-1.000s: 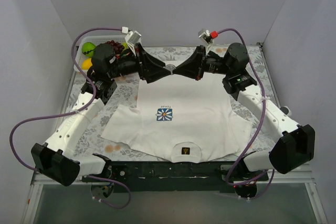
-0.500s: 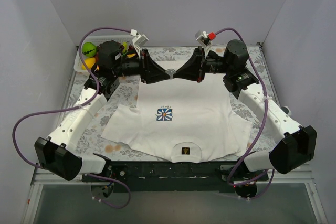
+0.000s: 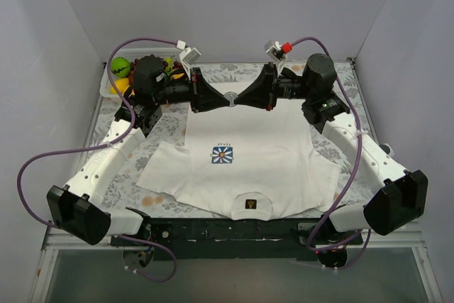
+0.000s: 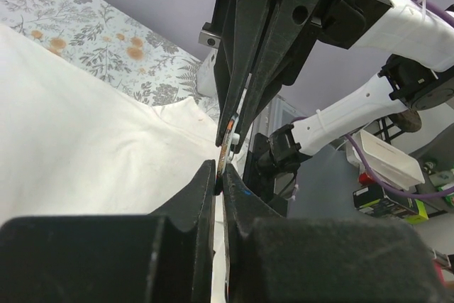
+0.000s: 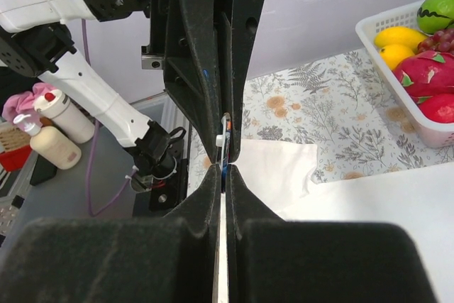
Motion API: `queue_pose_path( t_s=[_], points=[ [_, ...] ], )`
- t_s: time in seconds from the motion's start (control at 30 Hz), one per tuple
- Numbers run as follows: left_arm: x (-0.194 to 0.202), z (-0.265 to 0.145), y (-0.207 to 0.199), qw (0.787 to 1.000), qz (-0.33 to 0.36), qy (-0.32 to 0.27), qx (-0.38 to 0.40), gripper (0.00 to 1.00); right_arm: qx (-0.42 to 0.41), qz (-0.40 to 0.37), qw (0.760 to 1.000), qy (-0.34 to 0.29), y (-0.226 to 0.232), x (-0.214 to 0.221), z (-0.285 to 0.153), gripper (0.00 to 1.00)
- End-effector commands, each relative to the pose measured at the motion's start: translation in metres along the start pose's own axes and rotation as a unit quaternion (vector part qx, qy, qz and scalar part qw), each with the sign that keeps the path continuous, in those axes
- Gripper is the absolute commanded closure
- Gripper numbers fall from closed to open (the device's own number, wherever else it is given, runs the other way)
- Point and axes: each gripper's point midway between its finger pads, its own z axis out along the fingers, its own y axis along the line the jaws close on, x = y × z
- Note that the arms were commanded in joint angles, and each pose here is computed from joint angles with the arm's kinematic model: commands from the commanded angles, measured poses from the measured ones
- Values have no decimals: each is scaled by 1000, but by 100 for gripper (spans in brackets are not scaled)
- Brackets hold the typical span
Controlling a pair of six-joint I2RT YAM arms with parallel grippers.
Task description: Pin the brooch onto the clothing
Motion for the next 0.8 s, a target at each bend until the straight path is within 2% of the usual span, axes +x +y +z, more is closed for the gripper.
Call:
queue_pose_path(
  t_s=[0.0,0.03,0.07,0.1,0.2,0.57,0.77],
  points=[
    [-14,-9,-11,999,18,-28,-19,100,-12,-48,999,-23,15,-21,-2,99],
    [-15,-10,-13,999,22,-31,-19,100,-16,-46,998,-25,16,-20,-2,95],
    [-16,-10,-13,999,22,-33,-20,100,-23,-35,999,-24,18,-18,-2,88],
    [-17,-11,-14,999,20,-35,-19,100,-25,-31,999,-25,19,-17,-2,74],
    [-17,-10,-13,999,20,-36,-17,100,-43,-26,998,-38,26,-19,-2,55],
    [-16,-9,-18,999,21,-32,2,100,-45,-26,998,-35,25,-21,2,53],
    [-13,-8,-20,999,21,-26,12,100,-48,-24,998,-44,25,-25,4,62]
  ],
)
